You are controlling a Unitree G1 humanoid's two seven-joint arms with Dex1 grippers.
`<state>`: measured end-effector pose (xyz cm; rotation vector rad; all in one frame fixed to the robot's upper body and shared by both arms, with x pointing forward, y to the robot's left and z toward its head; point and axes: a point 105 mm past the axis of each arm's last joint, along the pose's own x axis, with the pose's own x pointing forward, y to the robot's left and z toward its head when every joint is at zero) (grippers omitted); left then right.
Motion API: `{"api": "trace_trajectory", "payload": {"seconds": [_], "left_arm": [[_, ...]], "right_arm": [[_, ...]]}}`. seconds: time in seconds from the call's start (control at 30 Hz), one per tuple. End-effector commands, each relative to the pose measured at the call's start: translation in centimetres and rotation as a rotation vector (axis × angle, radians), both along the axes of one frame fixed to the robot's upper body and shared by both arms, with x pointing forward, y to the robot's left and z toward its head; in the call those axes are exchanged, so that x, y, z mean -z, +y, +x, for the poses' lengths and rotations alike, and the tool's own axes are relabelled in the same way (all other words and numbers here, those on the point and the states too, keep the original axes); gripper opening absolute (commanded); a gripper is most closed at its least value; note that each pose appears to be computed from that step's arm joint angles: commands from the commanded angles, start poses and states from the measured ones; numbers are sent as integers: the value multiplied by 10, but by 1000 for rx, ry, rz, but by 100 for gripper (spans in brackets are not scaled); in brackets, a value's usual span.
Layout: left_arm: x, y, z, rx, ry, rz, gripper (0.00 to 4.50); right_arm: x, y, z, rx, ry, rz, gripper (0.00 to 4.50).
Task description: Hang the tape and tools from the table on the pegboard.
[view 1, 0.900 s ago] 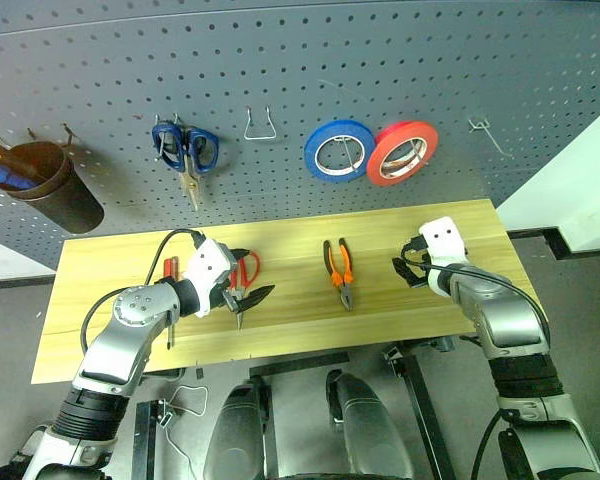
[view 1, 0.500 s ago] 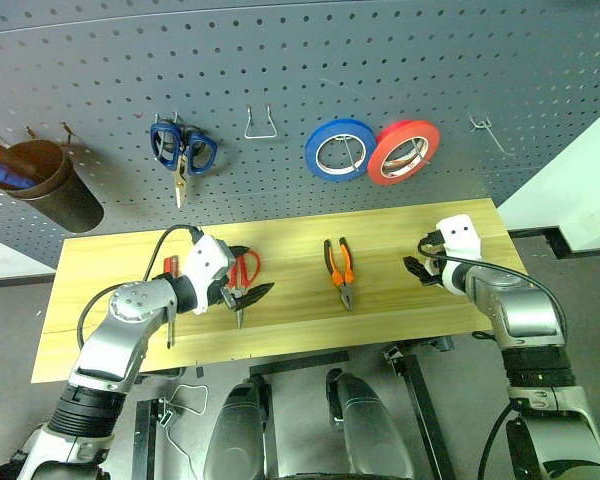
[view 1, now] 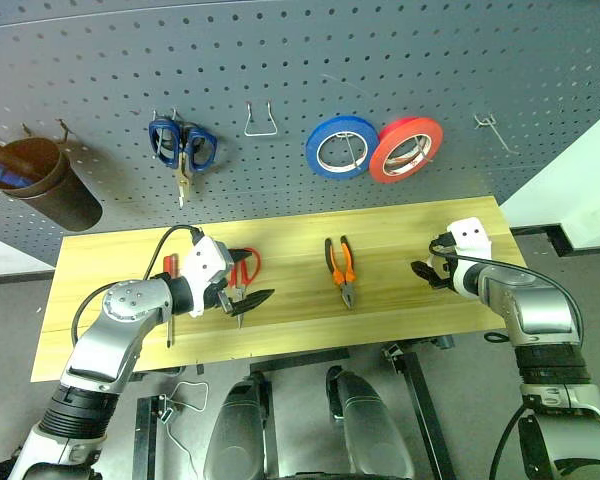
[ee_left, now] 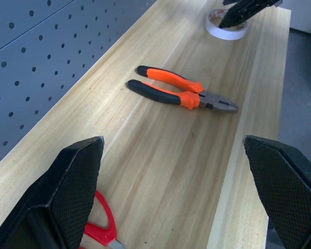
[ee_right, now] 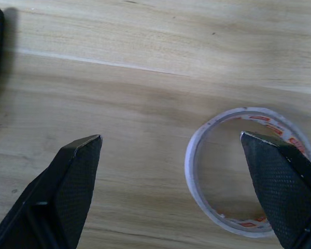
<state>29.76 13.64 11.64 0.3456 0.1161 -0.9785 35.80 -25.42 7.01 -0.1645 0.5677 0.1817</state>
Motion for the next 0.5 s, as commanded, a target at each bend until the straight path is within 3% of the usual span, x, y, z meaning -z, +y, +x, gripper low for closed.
{"api": "trace_trajectory", "payload": {"seconds": [0.03, 0.5], "left_arm": [[-6, -4, -5, 23, -17, -11, 449], [-4, 0, -17, 15, 13, -5, 449]], "right_arm": [[9, -10, -4, 9, 23, -11, 450], [30, -17, 1, 21, 58, -11, 450]]}}
